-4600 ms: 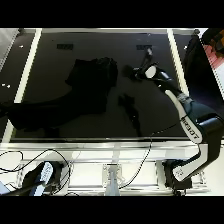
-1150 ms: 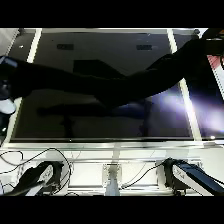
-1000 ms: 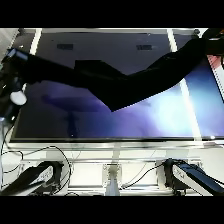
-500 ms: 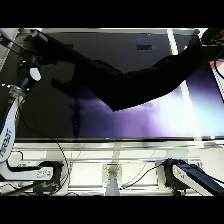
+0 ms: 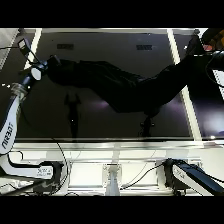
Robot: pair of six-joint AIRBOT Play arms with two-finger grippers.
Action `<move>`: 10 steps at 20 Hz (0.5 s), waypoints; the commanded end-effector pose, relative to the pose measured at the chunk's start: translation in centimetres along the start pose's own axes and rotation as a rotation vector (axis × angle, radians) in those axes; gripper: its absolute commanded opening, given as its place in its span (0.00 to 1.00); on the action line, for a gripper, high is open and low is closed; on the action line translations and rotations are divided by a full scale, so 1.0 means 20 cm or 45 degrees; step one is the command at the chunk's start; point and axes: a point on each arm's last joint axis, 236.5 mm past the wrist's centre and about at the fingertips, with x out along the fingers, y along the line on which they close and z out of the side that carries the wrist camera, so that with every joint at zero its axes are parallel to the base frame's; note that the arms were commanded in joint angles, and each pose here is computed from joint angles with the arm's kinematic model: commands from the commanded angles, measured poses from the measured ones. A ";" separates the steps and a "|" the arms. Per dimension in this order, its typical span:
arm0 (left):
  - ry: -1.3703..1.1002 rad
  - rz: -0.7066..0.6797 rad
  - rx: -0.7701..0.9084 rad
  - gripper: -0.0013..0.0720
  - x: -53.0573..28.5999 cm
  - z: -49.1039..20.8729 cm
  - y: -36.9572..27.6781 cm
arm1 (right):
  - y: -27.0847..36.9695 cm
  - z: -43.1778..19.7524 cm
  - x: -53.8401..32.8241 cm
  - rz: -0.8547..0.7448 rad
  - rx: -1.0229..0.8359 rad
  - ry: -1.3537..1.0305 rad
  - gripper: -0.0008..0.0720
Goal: Fold the clothes and pants, and hang the long-sleeved shirts on hangers.
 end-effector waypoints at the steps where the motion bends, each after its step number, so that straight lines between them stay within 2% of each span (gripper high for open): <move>1: 0.349 0.207 0.041 0.72 -0.19 -0.21 0.30 | 0.00 -0.01 0.01 0.002 0.000 0.006 0.04; 3: 0.569 0.295 0.038 0.72 -0.30 -0.39 0.45 | 0.00 -0.01 0.01 0.002 0.001 0.004 0.04; 4: 0.670 0.254 0.059 0.72 -0.32 -0.50 0.45 | 0.00 0.00 0.01 0.001 0.001 -0.001 0.04; 6: 0.766 0.069 0.021 0.65 -0.31 -0.68 0.32 | 0.00 0.00 0.01 0.001 0.001 -0.002 0.04; 8: 0.713 -0.085 -0.157 0.65 -0.23 -0.76 0.17 | 0.00 0.00 0.01 0.001 0.001 -0.002 0.04; 10: 0.660 -0.162 -0.423 0.64 -0.14 -0.78 0.07 | 0.00 0.00 0.01 0.001 0.000 -0.002 0.04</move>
